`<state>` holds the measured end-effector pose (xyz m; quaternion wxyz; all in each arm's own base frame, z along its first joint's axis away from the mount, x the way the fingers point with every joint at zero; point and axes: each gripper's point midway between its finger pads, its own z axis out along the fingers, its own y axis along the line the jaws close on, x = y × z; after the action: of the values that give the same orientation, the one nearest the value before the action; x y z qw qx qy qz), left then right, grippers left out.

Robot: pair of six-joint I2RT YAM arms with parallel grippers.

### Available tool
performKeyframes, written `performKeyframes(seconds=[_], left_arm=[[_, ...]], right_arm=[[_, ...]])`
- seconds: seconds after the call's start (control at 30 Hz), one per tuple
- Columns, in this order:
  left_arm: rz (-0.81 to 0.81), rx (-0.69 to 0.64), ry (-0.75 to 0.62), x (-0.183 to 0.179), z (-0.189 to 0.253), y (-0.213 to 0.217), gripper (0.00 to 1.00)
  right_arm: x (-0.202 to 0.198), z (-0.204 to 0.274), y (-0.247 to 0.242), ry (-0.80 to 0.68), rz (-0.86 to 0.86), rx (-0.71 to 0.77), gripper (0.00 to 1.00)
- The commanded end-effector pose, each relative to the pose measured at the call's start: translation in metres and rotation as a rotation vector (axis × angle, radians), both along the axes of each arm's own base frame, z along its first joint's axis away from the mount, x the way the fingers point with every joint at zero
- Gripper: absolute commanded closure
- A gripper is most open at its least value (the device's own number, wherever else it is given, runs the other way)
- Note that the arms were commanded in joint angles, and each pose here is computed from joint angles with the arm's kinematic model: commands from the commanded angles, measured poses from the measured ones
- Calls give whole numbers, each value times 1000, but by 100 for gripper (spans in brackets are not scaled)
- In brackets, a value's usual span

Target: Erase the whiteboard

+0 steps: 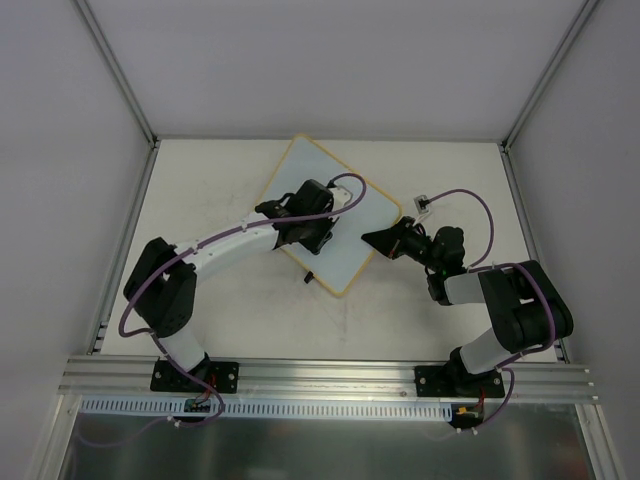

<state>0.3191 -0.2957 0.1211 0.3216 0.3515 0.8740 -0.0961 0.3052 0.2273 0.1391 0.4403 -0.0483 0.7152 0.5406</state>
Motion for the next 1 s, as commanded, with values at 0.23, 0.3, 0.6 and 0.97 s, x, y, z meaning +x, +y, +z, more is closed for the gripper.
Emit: performKeyframes(seconds=[0.23, 0.3, 0.6, 0.97], left_arm=[[350, -321, 41, 0, -27, 51, 100], [367, -347, 69, 4, -33, 53, 100], [510, -368, 85, 23, -50, 68, 100], [690, -590, 91, 40, -48, 64, 100]], right_arm=[[-9, 51, 13, -273, 99, 29, 100], [-10, 51, 13, -274, 100, 29, 100], [-11, 51, 12, -274, 100, 29, 100], [-11, 51, 12, -274, 100, 29, 100]])
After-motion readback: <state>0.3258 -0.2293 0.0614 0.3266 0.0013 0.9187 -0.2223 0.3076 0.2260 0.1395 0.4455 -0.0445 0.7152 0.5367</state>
